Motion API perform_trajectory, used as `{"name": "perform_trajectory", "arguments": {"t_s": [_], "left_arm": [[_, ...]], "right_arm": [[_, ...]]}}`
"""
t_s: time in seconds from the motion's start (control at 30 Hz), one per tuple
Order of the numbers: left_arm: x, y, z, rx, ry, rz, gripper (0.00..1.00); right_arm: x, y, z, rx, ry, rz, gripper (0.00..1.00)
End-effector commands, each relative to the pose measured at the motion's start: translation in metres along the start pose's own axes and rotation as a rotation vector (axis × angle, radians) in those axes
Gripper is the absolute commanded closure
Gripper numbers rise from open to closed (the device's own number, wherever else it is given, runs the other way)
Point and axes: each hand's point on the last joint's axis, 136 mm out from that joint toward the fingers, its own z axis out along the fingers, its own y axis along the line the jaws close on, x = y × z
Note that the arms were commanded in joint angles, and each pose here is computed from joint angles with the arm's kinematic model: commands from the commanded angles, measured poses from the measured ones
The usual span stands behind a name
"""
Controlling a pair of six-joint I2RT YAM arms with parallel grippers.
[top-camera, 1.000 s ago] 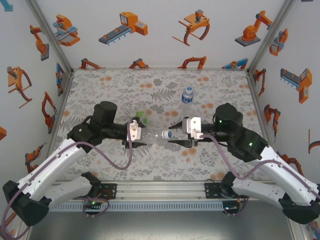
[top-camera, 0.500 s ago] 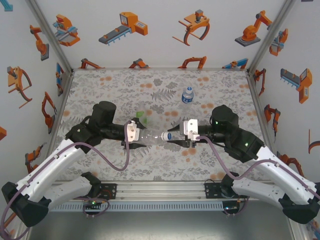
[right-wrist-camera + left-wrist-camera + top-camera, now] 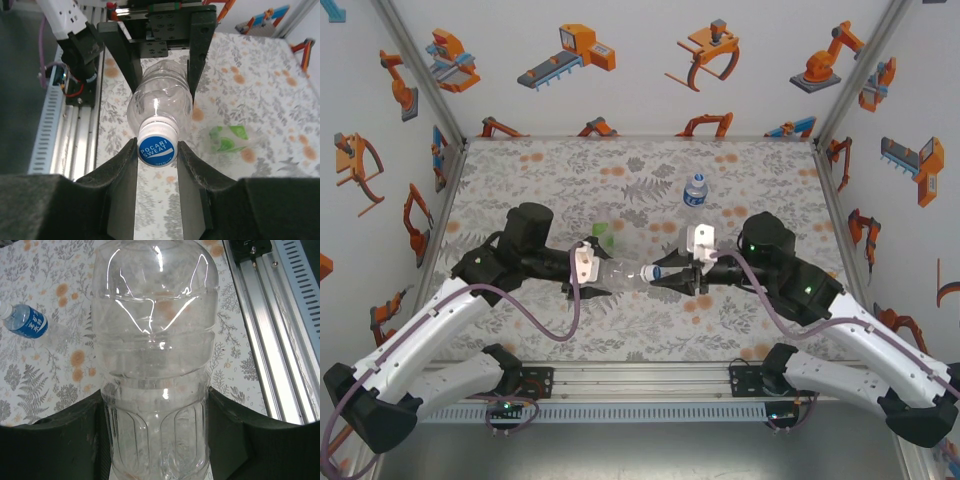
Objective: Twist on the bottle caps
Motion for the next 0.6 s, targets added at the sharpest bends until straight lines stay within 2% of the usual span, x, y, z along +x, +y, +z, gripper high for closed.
{"name": "perform_trajectory", "arguments": {"t_s": [0.0, 0.03, 0.23, 0.4, 0.47, 0.57], "left_arm": [[-0.015, 0.003, -0.002, 0.005, -0.041, 0.057, 1.0], [-0.014, 0.004, -0.001, -0.004, -0.041, 0.062, 1.0], [-0.009, 0.018, 0.003, -0.073, -0.033, 0.061, 1.0], [-0.007, 0.024, 0.004, -0.105, -0.032, 0.066, 1.0], [-0.006, 0.025, 0.004, -0.111, -0.035, 0.064, 1.0], [-0.005, 0.024, 0.006, -0.109, -0.04, 0.062, 1.0]], "right_arm": [[-0.001, -0.019, 0.007, 0.094, -0.052, 0.337, 0.92], [0.001, -0.025, 0.008, 0.123, -0.068, 0.44, 0.96], [0.036, -0.058, 0.005, 0.348, -0.1, 1.03, 1.0], [0.066, -0.066, 0.01, 0.443, -0.094, 1.367, 0.99], [0.08, -0.068, 0.009, 0.502, -0.065, 1.448, 0.97], [0.081, -0.069, 0.008, 0.536, -0.028, 1.461, 0.91]]}}
